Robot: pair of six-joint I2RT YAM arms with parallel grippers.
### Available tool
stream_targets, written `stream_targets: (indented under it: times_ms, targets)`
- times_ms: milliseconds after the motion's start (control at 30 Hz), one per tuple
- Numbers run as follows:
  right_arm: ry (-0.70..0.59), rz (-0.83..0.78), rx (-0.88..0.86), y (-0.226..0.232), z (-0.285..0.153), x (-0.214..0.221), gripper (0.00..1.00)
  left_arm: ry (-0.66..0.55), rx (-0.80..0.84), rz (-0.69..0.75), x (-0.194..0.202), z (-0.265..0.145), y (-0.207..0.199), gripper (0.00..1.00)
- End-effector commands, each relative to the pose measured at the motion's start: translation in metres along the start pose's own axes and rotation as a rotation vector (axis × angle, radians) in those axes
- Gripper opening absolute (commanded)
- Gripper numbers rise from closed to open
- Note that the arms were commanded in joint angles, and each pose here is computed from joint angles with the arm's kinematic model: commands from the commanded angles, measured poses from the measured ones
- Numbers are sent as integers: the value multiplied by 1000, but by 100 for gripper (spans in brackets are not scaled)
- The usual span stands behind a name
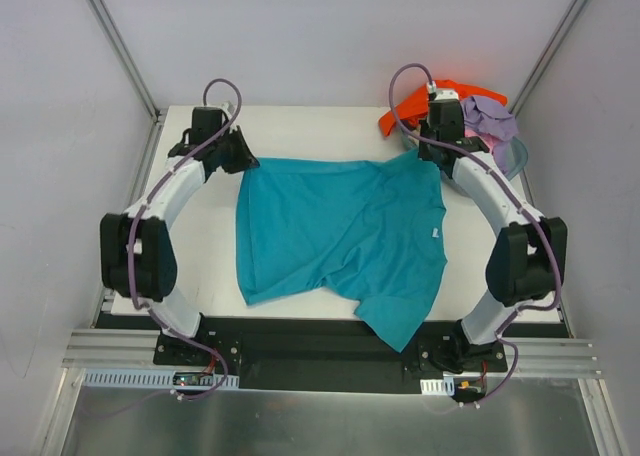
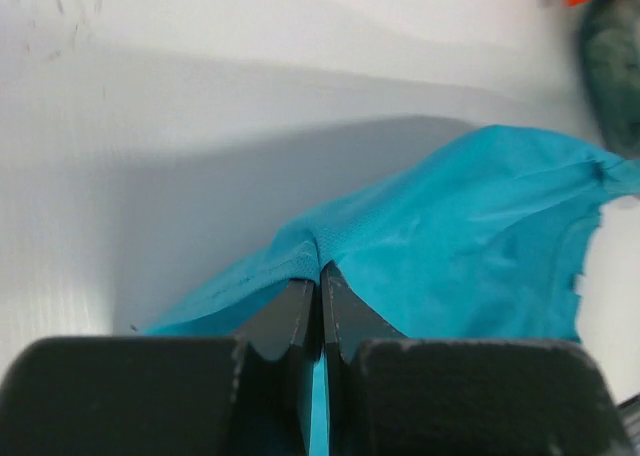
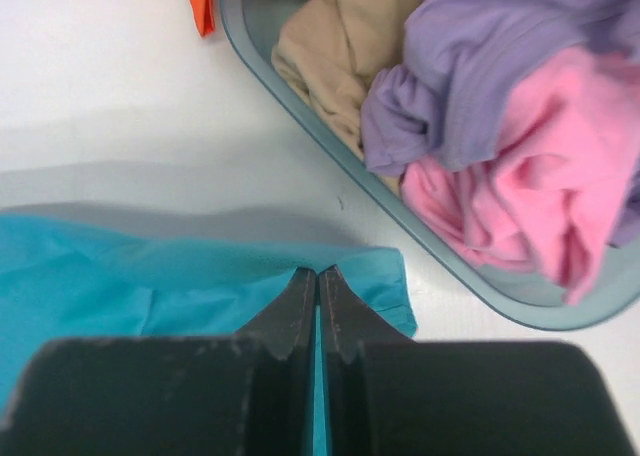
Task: Fold and stack the t-shirts
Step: Flatten out the tshirt
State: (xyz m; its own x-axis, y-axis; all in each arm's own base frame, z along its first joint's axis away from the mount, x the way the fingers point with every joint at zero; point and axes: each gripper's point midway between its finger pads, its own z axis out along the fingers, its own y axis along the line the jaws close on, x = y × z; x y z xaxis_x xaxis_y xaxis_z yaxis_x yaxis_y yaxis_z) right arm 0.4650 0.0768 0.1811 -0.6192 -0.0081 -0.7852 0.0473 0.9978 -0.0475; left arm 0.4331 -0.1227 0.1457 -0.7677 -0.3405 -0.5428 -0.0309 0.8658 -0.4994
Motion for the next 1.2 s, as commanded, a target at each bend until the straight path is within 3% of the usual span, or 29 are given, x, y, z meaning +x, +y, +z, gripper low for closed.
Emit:
stream_targets:
  times_ms: [0, 167, 400, 533, 800, 1000, 1133, 1167]
  targets:
    - [-226, 15, 18, -21, -83, -73, 1, -195, 149, 84, -35, -85, -55, 0]
    - [-428, 17, 21, -45, -174, -117, 1, -367, 236, 161, -48, -164, -88, 0]
    - [-695, 17, -82, -61, -310, -148, 1, -673, 411, 282, -49, -312, -142, 0]
    - [-834, 22, -129, -72, -383, -154, 1, -788, 430, 300, -39, -364, -147, 0]
    - [-986, 5, -234, -76, -470, -151, 1, -909, 495, 367, -15, -439, -162, 0]
    - [-1012, 2, -214, -78, -472, -162, 1, -981, 416, 379, -33, -452, -158, 0]
    - [-925, -18, -189, -68, -426, -176, 1, -931, 269, 317, -65, -405, -136, 0]
    - [-909, -19, -166, -68, -414, -180, 1, -891, 195, 280, -79, -377, -123, 0]
